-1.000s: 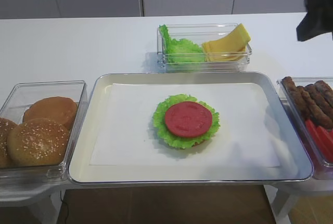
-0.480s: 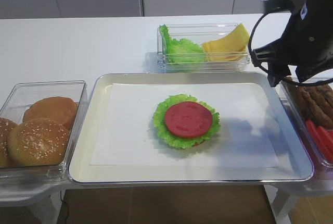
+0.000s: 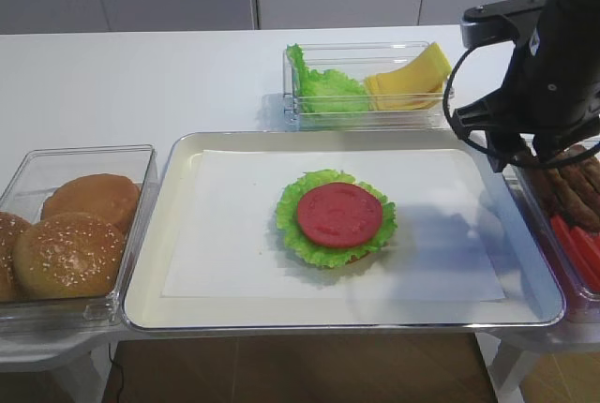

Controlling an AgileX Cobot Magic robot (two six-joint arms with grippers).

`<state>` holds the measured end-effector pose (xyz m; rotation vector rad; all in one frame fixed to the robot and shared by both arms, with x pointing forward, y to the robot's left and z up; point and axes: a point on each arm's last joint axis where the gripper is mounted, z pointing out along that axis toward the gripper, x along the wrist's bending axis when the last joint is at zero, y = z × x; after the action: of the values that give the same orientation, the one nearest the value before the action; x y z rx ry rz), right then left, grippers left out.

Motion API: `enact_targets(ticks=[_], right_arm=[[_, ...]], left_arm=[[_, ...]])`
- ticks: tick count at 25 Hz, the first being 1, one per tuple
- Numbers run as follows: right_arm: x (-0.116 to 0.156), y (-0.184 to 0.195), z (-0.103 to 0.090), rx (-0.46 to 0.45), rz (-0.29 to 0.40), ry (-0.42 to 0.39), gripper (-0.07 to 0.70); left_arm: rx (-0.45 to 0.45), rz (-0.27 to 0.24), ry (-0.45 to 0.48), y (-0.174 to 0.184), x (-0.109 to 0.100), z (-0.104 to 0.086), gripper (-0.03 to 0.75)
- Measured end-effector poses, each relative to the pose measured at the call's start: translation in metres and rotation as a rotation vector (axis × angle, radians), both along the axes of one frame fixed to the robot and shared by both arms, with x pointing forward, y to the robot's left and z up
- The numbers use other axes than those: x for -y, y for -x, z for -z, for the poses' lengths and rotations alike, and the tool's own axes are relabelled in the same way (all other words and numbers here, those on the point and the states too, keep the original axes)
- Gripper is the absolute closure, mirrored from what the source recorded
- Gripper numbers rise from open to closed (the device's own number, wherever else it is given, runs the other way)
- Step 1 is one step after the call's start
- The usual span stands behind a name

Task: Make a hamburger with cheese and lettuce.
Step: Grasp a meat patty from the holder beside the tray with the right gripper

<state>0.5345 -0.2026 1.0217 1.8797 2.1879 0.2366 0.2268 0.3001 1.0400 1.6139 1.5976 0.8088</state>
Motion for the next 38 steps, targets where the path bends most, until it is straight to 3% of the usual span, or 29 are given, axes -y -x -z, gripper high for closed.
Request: enact_targets(ticks=[13,22,27,38], right_arm=[[0.001,-0.001,0.002,-0.003,-0.004,0.014,0.493],[0.001,0.001,-0.002,0.01,-0.003,0.011,0.504],[0.002,0.005,-0.023,0.058,0.005,-0.017,0.505],[0.007,0.027,-0.09,0.221,0.021,-0.117,0.508]], left_arm=[[0.0,0.0,0.0,0.0,0.0,0.0,0.328],[0.0,0.0,0.0,0.0,0.0,0.0,0.328],[0.0,0.0,0.0,0.0,0.0,0.0,0.328],[0.0,0.0,0.0,0.0,0.0,0.0,0.328]])
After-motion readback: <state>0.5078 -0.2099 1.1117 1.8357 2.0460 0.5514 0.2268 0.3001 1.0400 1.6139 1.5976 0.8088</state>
